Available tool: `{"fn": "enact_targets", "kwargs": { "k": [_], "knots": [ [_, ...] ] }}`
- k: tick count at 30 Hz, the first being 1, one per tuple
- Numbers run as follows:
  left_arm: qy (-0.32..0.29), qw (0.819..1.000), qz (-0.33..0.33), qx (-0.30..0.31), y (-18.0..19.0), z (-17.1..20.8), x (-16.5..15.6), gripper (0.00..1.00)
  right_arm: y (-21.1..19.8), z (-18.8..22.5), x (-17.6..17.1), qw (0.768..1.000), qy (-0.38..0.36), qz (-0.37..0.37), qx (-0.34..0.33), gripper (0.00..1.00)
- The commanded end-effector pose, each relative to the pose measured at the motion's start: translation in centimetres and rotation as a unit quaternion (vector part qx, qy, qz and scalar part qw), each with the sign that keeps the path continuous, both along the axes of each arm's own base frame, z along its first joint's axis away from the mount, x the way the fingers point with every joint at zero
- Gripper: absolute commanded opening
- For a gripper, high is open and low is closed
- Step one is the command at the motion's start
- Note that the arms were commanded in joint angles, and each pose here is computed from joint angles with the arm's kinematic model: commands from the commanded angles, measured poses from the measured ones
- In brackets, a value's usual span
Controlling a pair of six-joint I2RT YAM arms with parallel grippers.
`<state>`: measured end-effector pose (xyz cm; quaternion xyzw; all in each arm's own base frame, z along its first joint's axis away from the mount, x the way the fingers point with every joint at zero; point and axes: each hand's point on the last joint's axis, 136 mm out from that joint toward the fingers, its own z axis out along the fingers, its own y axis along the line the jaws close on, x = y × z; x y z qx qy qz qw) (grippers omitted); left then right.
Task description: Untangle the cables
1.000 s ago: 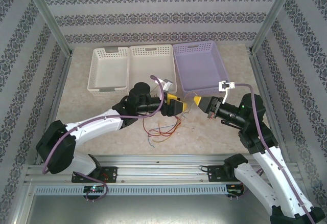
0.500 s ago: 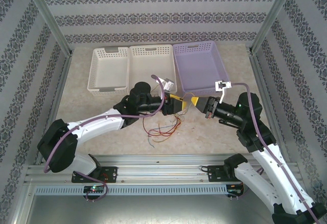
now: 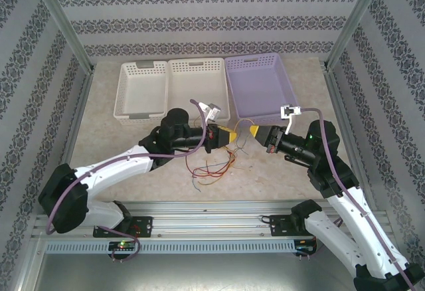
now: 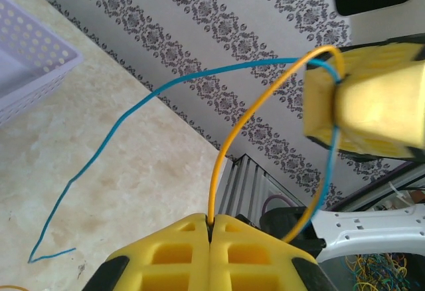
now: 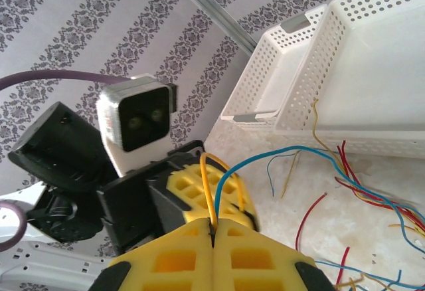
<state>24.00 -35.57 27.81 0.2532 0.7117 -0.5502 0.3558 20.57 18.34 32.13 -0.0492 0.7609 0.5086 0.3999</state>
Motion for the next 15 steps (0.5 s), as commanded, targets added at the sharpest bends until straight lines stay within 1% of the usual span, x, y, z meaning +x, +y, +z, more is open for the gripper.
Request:
{"fn": "enact_targets", "kwargs": {
  "k": [1, 6, 12, 15],
  "knots": [
    [-0.007, 1.000, -0.011, 0.013, 0.8, -0.3, -1.3, 0.00, 0.0, -0.2, -0.1, 1.000, -0.009, -0.003, -0.011, 0.00],
    [-0.019, 0.999, 0.009, 0.024, 2.5, 0.7, -2.2, 0.00, -0.5, -1.9, 0.4, 0.999, 0.006, -0.022, -0.031, 0.00],
    [-0.036, 0.994, 0.080, 0.063, 6.1, 2.1, -2.2, 0.00, -0.7, -4.9, 1.1, 0.997, 0.038, -0.036, -0.051, 0.01],
    [-0.041, 0.991, 0.100, 0.079, 7.5, 2.6, -2.4, 0.00, -0.9, -6.1, 1.4, 0.996, 0.044, -0.042, -0.059, 0.03]
  ]
}}
